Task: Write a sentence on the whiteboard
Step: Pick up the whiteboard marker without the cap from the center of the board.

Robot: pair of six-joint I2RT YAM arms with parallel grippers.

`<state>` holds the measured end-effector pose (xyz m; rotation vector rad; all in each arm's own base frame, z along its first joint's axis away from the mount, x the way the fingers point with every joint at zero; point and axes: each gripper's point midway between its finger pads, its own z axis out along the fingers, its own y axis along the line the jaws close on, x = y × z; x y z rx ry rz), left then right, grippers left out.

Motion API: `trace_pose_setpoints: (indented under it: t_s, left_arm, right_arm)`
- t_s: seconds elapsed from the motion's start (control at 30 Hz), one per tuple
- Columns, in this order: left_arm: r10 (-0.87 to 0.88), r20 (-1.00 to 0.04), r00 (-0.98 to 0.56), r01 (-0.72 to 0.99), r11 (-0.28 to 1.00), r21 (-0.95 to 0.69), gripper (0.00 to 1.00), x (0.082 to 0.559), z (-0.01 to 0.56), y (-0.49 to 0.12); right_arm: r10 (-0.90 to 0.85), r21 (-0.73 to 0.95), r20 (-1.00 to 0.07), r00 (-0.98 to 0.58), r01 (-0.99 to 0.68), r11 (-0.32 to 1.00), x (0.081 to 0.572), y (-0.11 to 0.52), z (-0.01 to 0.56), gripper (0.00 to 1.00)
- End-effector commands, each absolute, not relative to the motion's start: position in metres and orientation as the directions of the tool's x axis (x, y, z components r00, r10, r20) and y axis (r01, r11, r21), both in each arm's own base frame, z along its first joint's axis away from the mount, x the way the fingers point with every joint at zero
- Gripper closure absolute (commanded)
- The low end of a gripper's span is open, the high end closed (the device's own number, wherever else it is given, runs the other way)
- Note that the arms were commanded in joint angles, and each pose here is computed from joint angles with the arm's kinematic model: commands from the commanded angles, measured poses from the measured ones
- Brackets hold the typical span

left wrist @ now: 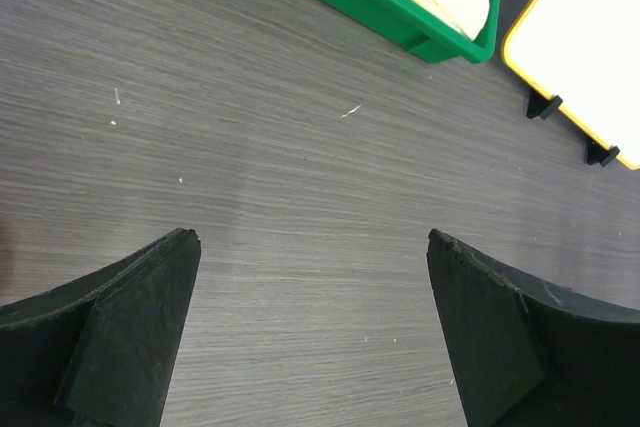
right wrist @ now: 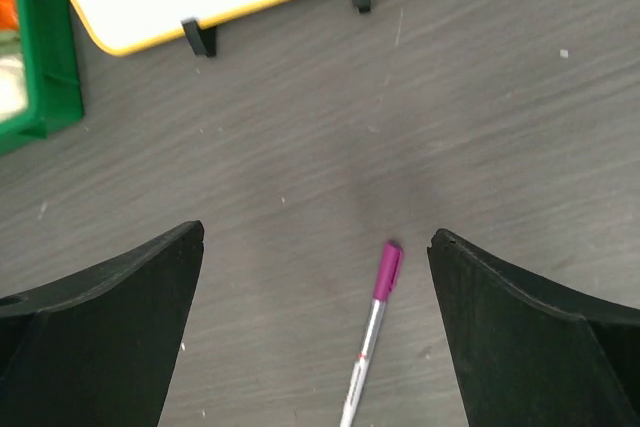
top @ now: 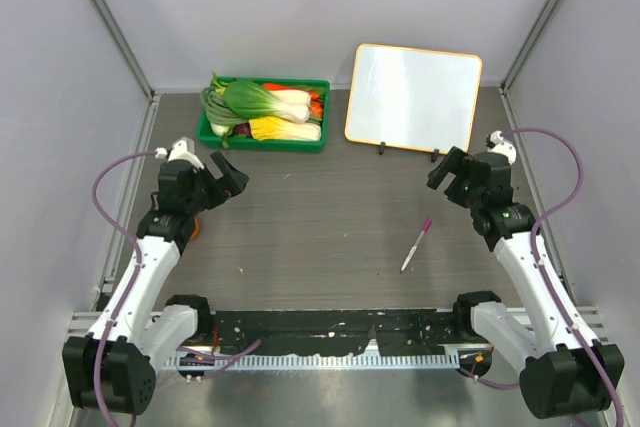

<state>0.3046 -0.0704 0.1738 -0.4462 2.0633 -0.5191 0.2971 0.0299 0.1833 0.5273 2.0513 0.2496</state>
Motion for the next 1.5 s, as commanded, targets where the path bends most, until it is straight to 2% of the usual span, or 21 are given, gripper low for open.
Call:
trace_pose_setpoints:
  t_s: [0.0,0.2,0.37,0.5,0.6,0.7,0.8,0.87,0.9,0.93,1.0,1.03,1.2,1.37,1.47]
  left_arm:
    - [-0.502,-0.702,-0.505,-0.07,0.835,-0.546,0.0,0.31,0.194,-0.077]
    - [-0.447,-0.671,-0.591,0.002,0.831,-0.556,0.0,0.315,0.189,-0.097]
    - [-0.33,-0.669,-0.666,0.023,0.887,-0.46,0.0,0.325,0.191,-0.117]
    - [-0.234,-0.683,-0.692,0.066,0.922,-0.382,0.0,0.328,0.199,-0.139]
    - [-0.201,-0.695,-0.691,0.098,0.926,-0.365,0.0,0.329,0.205,-0.155]
    - [-0.186,-0.706,-0.683,0.111,0.929,-0.353,0.0,0.331,0.211,-0.16]
    - [-0.174,-0.713,-0.679,0.118,0.933,-0.34,0.0,0.331,0.216,-0.16]
    - [-0.167,-0.718,-0.676,0.125,0.934,-0.335,0.0,0.33,0.219,-0.16]
    - [-0.164,-0.721,-0.674,0.13,0.934,-0.333,0.0,0.329,0.221,-0.16]
    - [-0.163,-0.725,-0.669,0.133,0.934,-0.333,0.0,0.328,0.223,-0.16]
    - [-0.157,-0.73,-0.665,0.147,0.931,-0.334,0.0,0.326,0.227,-0.16]
    - [-0.155,-0.733,-0.662,0.154,0.929,-0.336,0.0,0.324,0.229,-0.16]
    - [-0.138,-0.736,-0.662,0.233,0.896,-0.378,0.0,0.313,0.241,-0.172]
    - [-0.142,-0.73,-0.669,0.37,0.788,-0.492,0.0,0.303,0.263,-0.206]
    - [-0.127,-0.731,-0.671,0.439,0.726,-0.529,0.0,0.3,0.272,-0.233]
  right_arm:
    - [0.483,0.373,-0.679,-0.552,0.308,0.875,0.277,0.036,0.173,0.01]
    - [0.479,0.332,-0.51,-0.714,0.351,0.876,0.245,0.053,0.118,0.04]
    - [0.468,0.284,-0.43,-0.772,0.376,0.882,0.234,0.061,0.081,0.1]
    - [0.448,0.311,-0.377,-0.811,0.344,0.886,0.233,0.078,0.061,0.26]
    - [0.44,0.304,-0.349,-0.827,0.344,0.888,0.233,0.083,0.046,0.3]
    - [0.432,0.285,-0.31,-0.847,0.351,0.892,0.229,0.085,0.028,0.42]
    - [0.42,0.254,-0.284,-0.862,0.355,0.9,0.225,0.083,0.014,0.46]
    - [0.419,0.244,-0.27,-0.867,0.359,0.901,0.223,0.083,0.006,0.53]
    - [0.421,0.242,-0.263,-0.868,0.363,0.9,0.221,0.082,0.002,0.63]
    - [0.42,0.245,-0.264,-0.868,0.36,0.9,0.222,0.083,-0.001,0.68]
    - [0.416,0.254,-0.256,-0.873,0.354,0.9,0.222,0.085,-0.003,0.95]
    - [0.413,0.261,-0.263,-0.872,0.348,0.9,0.225,0.086,-0.001,0.98]
    - [0.394,0.363,-0.357,-0.847,0.263,0.894,0.257,0.102,0.043,0.99]
    - [0.427,0.543,-0.537,-0.728,0.089,0.835,0.304,0.128,0.138,0.99]
    - [0.451,0.635,-0.604,-0.657,-0.056,0.77,0.314,0.147,0.19,0.99]
